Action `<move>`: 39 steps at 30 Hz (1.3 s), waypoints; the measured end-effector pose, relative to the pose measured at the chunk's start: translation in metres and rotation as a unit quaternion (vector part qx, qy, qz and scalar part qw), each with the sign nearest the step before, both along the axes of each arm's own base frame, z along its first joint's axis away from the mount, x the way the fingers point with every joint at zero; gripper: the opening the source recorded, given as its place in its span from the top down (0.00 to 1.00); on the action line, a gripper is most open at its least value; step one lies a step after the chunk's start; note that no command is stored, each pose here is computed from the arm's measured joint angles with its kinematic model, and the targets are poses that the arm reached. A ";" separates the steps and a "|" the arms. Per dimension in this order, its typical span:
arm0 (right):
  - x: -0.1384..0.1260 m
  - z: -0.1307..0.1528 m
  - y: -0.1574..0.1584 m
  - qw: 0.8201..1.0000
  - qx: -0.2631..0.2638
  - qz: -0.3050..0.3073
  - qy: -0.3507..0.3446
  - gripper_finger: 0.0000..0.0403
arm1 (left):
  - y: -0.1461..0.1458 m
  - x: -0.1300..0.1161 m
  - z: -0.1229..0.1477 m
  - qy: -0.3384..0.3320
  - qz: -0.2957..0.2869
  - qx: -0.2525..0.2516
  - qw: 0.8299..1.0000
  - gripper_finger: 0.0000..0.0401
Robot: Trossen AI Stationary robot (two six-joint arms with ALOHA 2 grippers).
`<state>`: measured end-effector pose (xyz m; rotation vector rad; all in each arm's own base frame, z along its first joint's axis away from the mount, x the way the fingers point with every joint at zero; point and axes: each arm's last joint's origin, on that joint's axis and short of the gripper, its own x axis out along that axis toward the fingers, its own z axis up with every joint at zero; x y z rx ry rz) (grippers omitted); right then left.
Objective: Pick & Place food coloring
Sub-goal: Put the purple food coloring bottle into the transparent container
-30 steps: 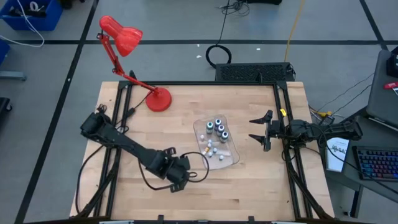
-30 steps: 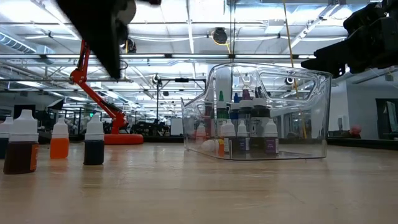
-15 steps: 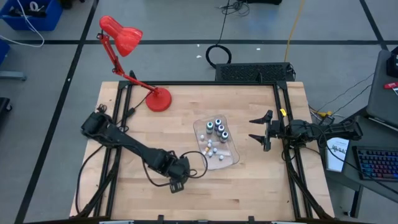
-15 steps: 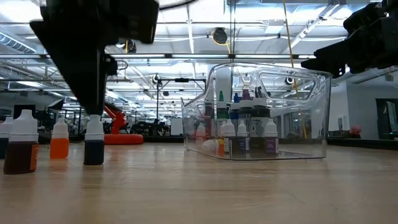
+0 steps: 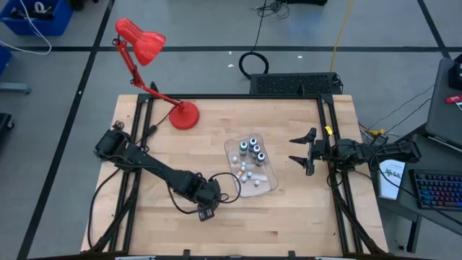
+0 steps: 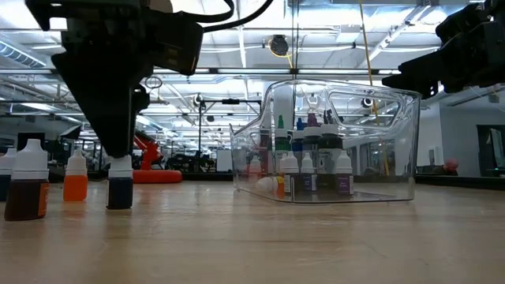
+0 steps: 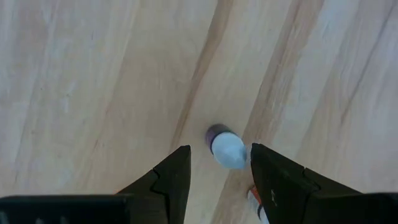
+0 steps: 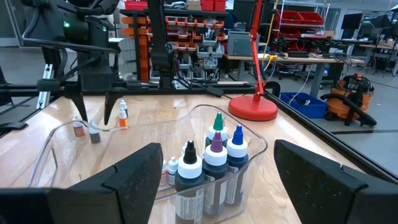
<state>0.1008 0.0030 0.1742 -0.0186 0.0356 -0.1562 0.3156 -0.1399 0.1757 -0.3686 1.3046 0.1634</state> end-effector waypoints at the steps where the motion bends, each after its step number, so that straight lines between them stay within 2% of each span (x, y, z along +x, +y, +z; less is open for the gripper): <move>1: 0.000 0.000 0.000 1.000 0.000 0.000 0.000 0.27 | 0.000 0.000 0.000 -0.001 0.000 -0.001 1.000 0.58; 19: 0.000 0.000 0.000 1.000 0.000 0.000 0.000 0.27 | 0.000 0.001 0.000 -0.003 0.008 -0.002 1.000 0.58; 28: 0.000 0.000 0.000 1.000 0.000 0.000 0.000 0.27 | 0.001 0.006 -0.016 0.021 0.000 -0.005 1.000 0.58; 39: 0.000 0.000 0.000 1.000 0.000 0.000 0.000 0.27 | 0.002 0.008 -0.016 0.018 -0.009 -0.016 1.000 0.58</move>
